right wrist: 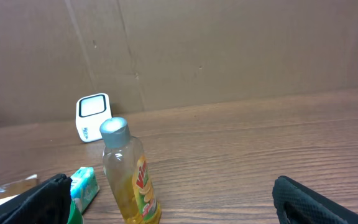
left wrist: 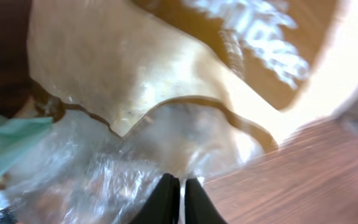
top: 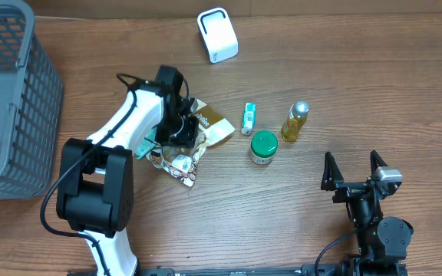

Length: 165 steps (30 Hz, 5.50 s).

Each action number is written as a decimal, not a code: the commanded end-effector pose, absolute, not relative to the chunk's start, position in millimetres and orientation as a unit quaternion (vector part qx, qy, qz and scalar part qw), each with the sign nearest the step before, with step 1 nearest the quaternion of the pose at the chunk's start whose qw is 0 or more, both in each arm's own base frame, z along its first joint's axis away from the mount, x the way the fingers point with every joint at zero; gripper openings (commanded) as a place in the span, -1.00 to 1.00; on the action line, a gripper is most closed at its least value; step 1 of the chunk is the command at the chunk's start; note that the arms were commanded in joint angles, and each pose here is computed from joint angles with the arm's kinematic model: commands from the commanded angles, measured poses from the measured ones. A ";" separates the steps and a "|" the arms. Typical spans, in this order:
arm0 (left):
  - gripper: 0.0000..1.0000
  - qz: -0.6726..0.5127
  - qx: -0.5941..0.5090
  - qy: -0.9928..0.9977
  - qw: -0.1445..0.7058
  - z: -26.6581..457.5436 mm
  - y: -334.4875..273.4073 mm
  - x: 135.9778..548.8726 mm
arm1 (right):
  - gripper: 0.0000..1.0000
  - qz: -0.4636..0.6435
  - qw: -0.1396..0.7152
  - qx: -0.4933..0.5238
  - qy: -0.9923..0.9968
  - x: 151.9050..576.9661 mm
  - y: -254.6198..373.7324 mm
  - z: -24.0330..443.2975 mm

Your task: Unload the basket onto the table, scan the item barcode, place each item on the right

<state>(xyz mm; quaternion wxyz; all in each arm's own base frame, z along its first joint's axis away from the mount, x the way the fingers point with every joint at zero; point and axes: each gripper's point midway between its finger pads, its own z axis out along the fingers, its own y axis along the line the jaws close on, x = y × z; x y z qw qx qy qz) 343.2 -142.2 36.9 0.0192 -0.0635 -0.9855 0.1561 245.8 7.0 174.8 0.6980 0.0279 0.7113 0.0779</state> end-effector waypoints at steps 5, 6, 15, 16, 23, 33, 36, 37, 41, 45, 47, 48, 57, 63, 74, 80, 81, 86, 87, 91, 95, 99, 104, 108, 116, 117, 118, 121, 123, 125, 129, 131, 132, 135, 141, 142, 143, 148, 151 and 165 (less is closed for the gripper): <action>-0.76 0.107 -0.054 -0.989 -0.091 126.5 -122.4 386.5 | 1.00 0.078 0.698 0.031 0.711 246.0 6.7 172.3; -0.73 0.098 -0.047 -0.989 -0.096 129.8 -116.4 388.4 | 1.00 0.078 0.698 0.031 0.711 246.0 6.7 172.3; -0.31 0.037 0.053 -0.994 -0.094 128.9 -33.0 395.1 | 1.00 0.078 0.698 0.031 0.711 246.0 6.7 172.3; -0.29 0.036 0.063 -0.993 -0.093 128.8 -25.0 395.1 | 1.00 0.078 0.698 0.031 0.711 246.0 6.8 172.3; 0.13 0.024 0.043 -0.995 -0.085 126.9 13.2 390.6 | 1.00 0.078 0.698 0.031 0.711 246.0 6.7 172.3; -0.43 -0.024 -0.003 -0.996 -0.080 105.4 32.5 394.6 | 1.00 0.078 0.698 0.031 0.711 246.0 6.7 172.3; -0.88 -0.024 -0.003 -0.996 -0.087 89.5 32.6 396.4 | 1.00 0.078 0.698 0.031 0.711 246.0 6.7 172.3; -0.92 -0.024 -0.003 -0.996 -0.087 84.5 32.5 395.7 | 1.00 0.078 0.698 0.031 0.711 246.0 6.7 172.3; -0.91 -0.022 -0.003 -0.996 -0.082 57.2 31.2 387.8 | 1.00 0.078 0.698 0.031 0.711 246.0 6.7 172.3; -0.92 -0.007 -0.005 -0.997 -0.072 28.4 25.1 373.9 | 1.00 0.078 0.698 0.031 0.711 246.0 6.7 172.3; -0.92 0.006 -0.005 -0.998 -0.066 16.0 20.2 365.6 | 1.00 0.078 0.698 0.031 0.711 246.0 6.7 172.3; -0.92 0.011 -0.005 -0.998 -0.062 11.0 18.4 361.5 | 1.00 0.078 0.698 0.031 0.711 246.0 6.7 172.3; -0.92 0.037 0.076 -0.995 0.057 3.0 6.8 300.1 | 1.00 0.078 0.698 0.031 0.711 246.0 6.7 172.3; -0.91 0.068 0.084 -0.990 0.095 29.9 -4.3 292.8 | 1.00 0.078 0.698 0.031 0.711 246.0 6.7 172.3; -0.88 0.082 0.045 -0.993 -0.068 74.5 -6.6 382.5 | 1.00 0.078 0.698 0.031 0.711 246.0 6.7 172.3; -0.91 0.119 0.026 -0.987 -0.105 60.5 -24.2 396.1 | 1.00 0.078 0.698 0.031 0.711 246.0 6.7 172.3; -0.91 0.130 0.024 -0.986 -0.104 58.2 -28.5 394.8 | 1.00 0.078 0.698 0.031 0.711 246.0 6.7 172.3; -0.92 0.140 0.021 -0.985 -0.098 45.2 -34.4 388.0 | 1.00 0.078 0.698 0.031 0.711 246.0 6.7 172.3; -0.92 0.140 0.020 -0.985 -0.098 41.8 -35.3 386.8 | 1.00 0.078 0.698 0.031 0.711 246.0 6.7 172.3; -0.92 0.140 0.016 -0.984 -0.111 32.8 -37.1 389.3 | 1.00 0.078 0.698 0.031 0.711 246.0 6.7 172.3; -0.92 0.140 0.013 -0.982 -0.128 23.9 -37.8 393.0 | 1.00 0.078 0.698 0.031 0.711 246.0 6.7 172.3; -0.91 0.141 0.022 -0.981 -0.130 13.9 -37.8 390.3 | 1.00 0.078 0.698 0.031 0.711 246.0 6.7 172.3; -0.91 0.090 0.048 -0.986 -0.134 5.9 -19.6 390.1 | 1.00 0.078 0.698 0.031 0.711 246.0 6.7 172.3; -0.91 0.054 0.104 -0.985 -0.129 3.8 -4.4 388.2 | 1.00 0.078 0.698 0.031 0.711 246.0 6.7 172.3; -0.92 0.045 0.189 -0.969 -0.152 20.4 4.4 394.0 | 1.00 0.078 0.698 0.031 0.711 246.0 6.7 172.3; -0.92 0.041 0.197 -0.966 -0.164 27.8 7.0 396.6 | 1.00 0.078 0.698 0.031 0.711 246.0 6.7 172.3; -0.92 0.038 0.203 -0.962 -0.176 35.7 9.0 398.8 | 1.00 0.078 0.698 0.031 0.711 246.0 6.7 172.3; -0.91 0.036 0.202 -0.956 -0.212 61.3 11.5 404.2 | 1.00 0.078 0.698 0.031 0.711 246.0 6.7 172.3; -0.92 0.034 0.194 -0.953 -0.229 74.3 12.4 405.7 | 1.00 0.078 0.698 0.031 0.711 246.0 6.7 172.3; -0.91 0.034 0.179 -0.952 -0.246 88.2 12.6 406.9 | 1.00 0.078 0.698 0.031 0.711 246.0 6.7 172.3; -0.83 0.023 0.143 -0.952 -0.272 113.6 19.2 406.7 | 1.00 0.078 0.698 0.031 0.711 246.0 6.7 172.3; -0.60 0.010 0.119 -0.953 -0.277 122.1 25.4 407.0 | 1.00 0.078 0.698 0.031 0.711 246.0 6.8 172.3; -0.46 0.001 0.115 -0.954 -0.277 124.8 30.1 406.9 | 1.00 0.078 0.698 0.031 0.711 246.0 6.7 172.3; -0.24 -0.042 0.115 -0.953 -0.278 133.1 54.8 405.9 | 1.00 0.078 0.698 0.031 0.711 246.0 6.8 172.3; 0.25 -0.049 0.148 -0.949 -0.276 134.3 82.5 401.0 | 1.00 0.078 0.698 0.031 0.711 246.0 6.7 172.3; 0.44 -0.047 0.151 -0.949 -0.274 133.9 84.0 400.0 | 1.00 0.078 0.698 0.031 0.711 246.0 6.7 172.3; 0.99 -0.048 0.152 -0.949 -0.272 133.4 84.7 399.1 | 1.00 0.078 0.698 0.031 0.711 246.0 6.7 172.3; 0.99 -0.048 0.150 -0.949 -0.272 133.4 83.1 399.4 | 1.00 0.078 0.698 0.031 0.711 246.0 6.7 172.3; 0.99 -0.048 0.150 -0.949 -0.272 133.2 83.2 399.4 | 1.00 0.078 0.698 0.031 0.711 246.0 6.7 172.3; 0.99 -0.048 0.150 -0.949 -0.272 133.2 83.1 399.4 | 1.00 0.078 0.698 0.031 0.711 246.0 6.7 172.3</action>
